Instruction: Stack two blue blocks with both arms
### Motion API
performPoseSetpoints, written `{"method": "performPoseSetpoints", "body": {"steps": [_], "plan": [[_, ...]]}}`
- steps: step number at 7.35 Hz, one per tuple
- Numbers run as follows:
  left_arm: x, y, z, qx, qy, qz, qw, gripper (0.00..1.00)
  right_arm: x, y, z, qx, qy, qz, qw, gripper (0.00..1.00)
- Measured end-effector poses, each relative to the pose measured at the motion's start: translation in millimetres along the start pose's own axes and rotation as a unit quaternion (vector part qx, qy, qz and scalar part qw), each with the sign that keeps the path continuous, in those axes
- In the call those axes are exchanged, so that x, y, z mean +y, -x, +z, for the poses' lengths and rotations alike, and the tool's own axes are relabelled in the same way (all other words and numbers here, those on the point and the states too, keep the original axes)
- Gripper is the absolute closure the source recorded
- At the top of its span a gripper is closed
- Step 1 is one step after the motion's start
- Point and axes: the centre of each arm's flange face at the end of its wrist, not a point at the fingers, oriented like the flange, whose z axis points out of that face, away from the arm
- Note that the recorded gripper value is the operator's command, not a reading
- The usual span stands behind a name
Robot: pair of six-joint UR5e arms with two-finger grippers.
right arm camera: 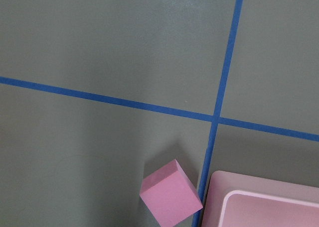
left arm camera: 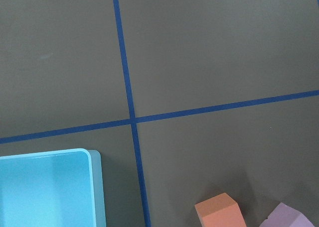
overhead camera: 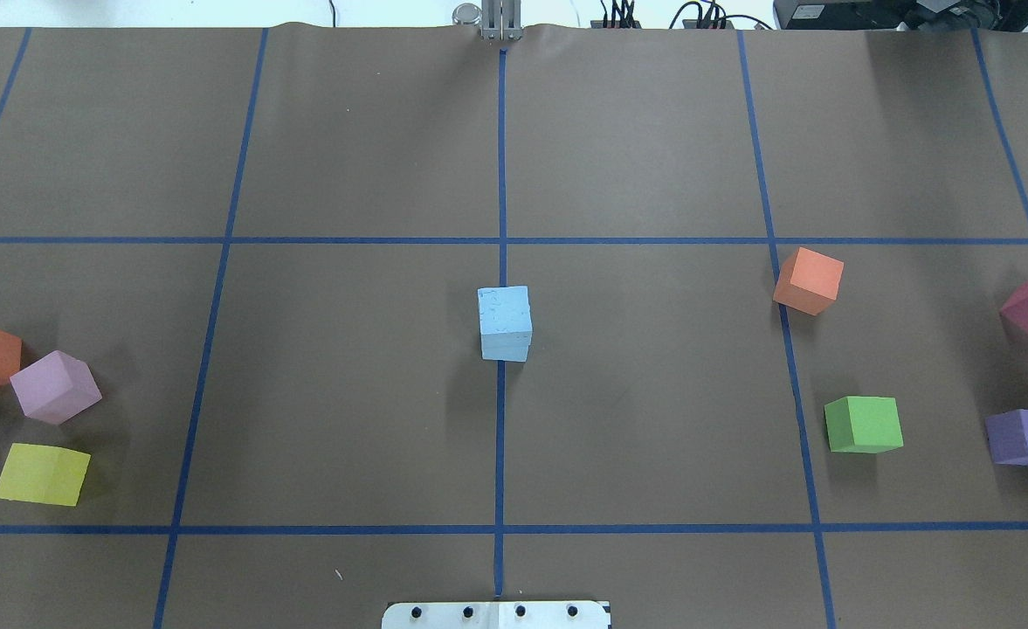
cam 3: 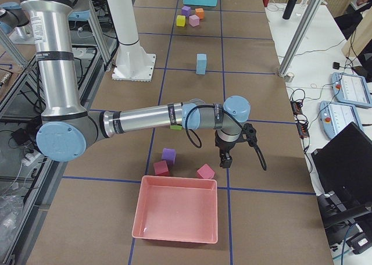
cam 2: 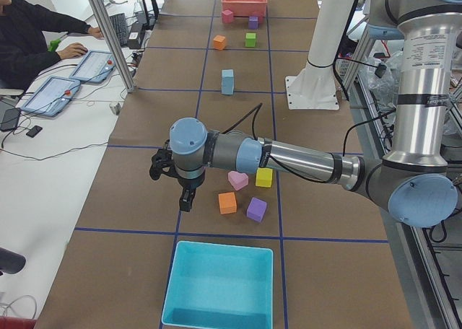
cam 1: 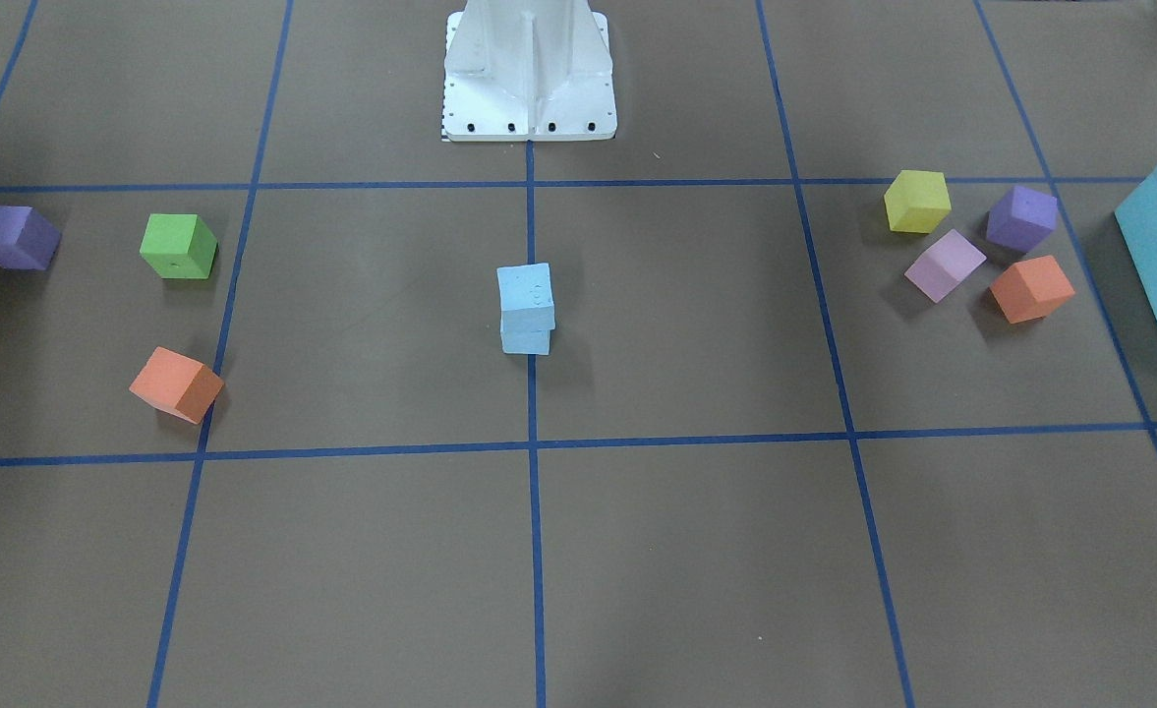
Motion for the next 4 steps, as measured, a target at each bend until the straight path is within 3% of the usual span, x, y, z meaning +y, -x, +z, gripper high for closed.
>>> {"method": "performPoseSetpoints", "body": {"steps": [4], "plan": [[0.0,-0.4,-0.9,0.001,-0.001,0.0,1.0,0.02,1.2,-1.8,2.1,-0.001,0.002,0.002,1.0,0.0]]}}
